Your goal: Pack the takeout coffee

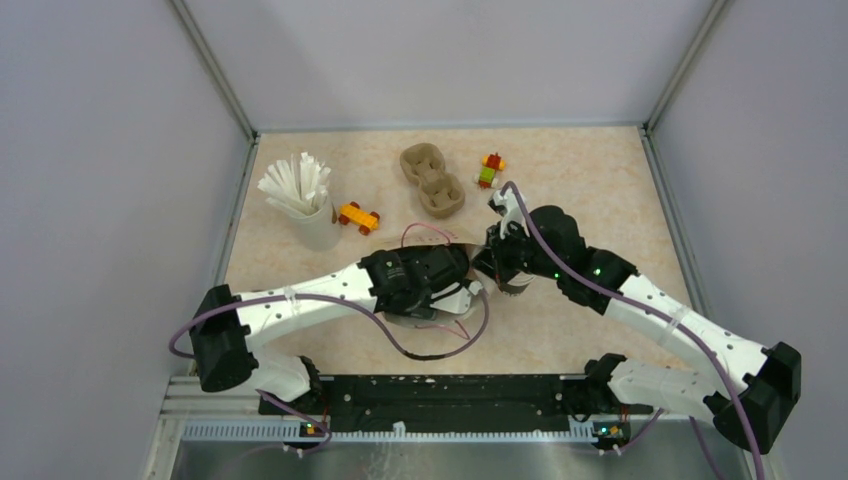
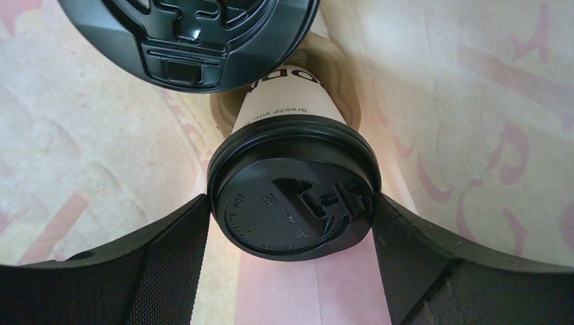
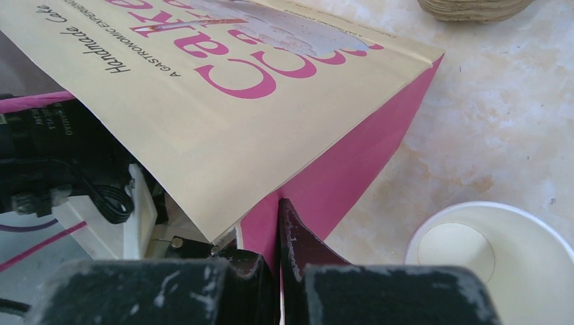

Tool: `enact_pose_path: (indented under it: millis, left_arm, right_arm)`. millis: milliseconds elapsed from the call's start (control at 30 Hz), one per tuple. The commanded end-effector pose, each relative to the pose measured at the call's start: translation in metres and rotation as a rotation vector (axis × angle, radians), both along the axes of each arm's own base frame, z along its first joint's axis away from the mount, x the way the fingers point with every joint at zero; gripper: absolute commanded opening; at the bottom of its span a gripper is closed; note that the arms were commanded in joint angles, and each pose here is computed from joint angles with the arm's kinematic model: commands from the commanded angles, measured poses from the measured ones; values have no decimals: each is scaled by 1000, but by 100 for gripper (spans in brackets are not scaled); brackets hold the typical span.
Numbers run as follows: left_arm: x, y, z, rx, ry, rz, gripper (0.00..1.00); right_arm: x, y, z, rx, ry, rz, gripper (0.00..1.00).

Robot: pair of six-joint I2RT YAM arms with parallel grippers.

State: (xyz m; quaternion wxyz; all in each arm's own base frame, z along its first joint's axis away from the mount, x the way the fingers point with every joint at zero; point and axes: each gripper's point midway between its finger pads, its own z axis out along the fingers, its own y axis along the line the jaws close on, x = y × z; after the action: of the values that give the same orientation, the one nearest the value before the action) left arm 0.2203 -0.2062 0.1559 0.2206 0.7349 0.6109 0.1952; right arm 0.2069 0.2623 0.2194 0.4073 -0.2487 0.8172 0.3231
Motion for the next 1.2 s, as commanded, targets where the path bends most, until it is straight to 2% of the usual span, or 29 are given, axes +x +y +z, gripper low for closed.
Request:
enact_pose_path:
  millis: [0, 700, 1000, 1100, 1167]
  left_arm:
    - [5, -1, -4, 2, -43, -22, 7]
    - [8, -9, -29, -42, -56, 22, 9]
    - [9, -9, -30, -48, -59, 36, 18]
    - [9, -7, -29, -40, -63, 32, 26]
    - [9, -6, -30, -34, -64, 28, 26]
  right_arm:
    - [5, 7, 19, 46, -31, 12, 0]
    - [-1, 9, 28, 82, -1, 18, 0]
    - [-1, 10, 27, 86, 6, 17, 0]
    - [-1, 10, 26, 85, 6, 15, 0]
    - [-1, 10, 26, 85, 5, 13, 0]
